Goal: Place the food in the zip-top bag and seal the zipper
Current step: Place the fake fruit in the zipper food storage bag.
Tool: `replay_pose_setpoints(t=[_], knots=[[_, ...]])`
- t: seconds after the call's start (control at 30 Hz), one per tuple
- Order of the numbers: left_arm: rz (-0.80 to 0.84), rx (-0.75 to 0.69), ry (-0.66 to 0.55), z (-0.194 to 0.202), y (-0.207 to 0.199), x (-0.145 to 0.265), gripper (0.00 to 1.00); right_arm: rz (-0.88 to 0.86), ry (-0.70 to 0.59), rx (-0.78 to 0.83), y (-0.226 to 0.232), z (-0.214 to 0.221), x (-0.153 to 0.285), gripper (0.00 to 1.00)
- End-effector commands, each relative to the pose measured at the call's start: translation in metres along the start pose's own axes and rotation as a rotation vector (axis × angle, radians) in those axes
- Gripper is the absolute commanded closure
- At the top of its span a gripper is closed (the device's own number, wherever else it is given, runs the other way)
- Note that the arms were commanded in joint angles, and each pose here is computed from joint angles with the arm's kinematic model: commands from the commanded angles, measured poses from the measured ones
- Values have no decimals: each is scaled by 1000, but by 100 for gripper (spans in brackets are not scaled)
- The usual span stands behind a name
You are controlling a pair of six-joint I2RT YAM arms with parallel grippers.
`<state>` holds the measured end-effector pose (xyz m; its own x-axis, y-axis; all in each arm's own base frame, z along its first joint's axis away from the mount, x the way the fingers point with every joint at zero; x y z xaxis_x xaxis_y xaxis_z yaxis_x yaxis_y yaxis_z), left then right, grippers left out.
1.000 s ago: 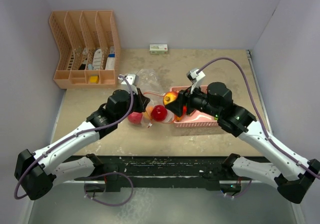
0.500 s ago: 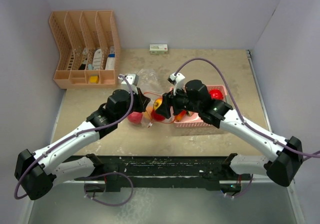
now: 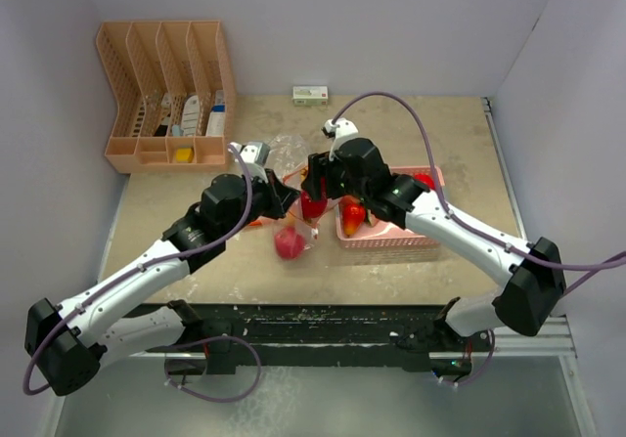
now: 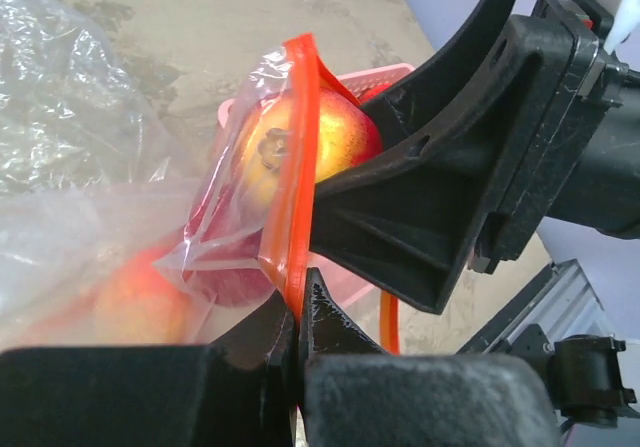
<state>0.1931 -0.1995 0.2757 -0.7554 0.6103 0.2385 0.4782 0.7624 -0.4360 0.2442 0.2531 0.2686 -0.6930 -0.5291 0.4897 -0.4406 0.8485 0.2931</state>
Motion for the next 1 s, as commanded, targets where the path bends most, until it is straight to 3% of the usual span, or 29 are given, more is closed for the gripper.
replay_pose_setpoints(t=[0.0, 0.23, 0.43, 0.53, 0.73, 0.97], knots=[[96, 45, -73, -16, -15, -4, 100, -32, -123, -34, 12, -31, 8, 27], [93, 38, -69, -13, -13, -12, 100, -155, -72, -1, 24, -26, 19, 0], [61, 22, -82, -16, -11, -12, 100, -176, -97, 10, 21, -31, 56, 0], [57, 21, -88, -18, -11, -11, 100, -83, -111, -7, 9, -28, 72, 1], [46, 20, -108, -22, -11, -2, 100, 127, 23, -73, -18, 9, 63, 1], [33, 13, -129, -27, -10, 6, 100, 38, 64, -95, -17, 33, 54, 13]])
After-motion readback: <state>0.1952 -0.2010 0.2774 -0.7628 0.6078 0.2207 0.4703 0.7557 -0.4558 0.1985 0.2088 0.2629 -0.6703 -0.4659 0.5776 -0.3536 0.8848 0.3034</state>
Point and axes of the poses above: each gripper's point midway between its finger pads, its own x axis back along the fingers, its own y axis along the line the jaws close on, z = x × y, the point moved 9 cm from there along x, back along the fingers, and after that the axes turned 4 degrees about -x, right-handed, at the moved point
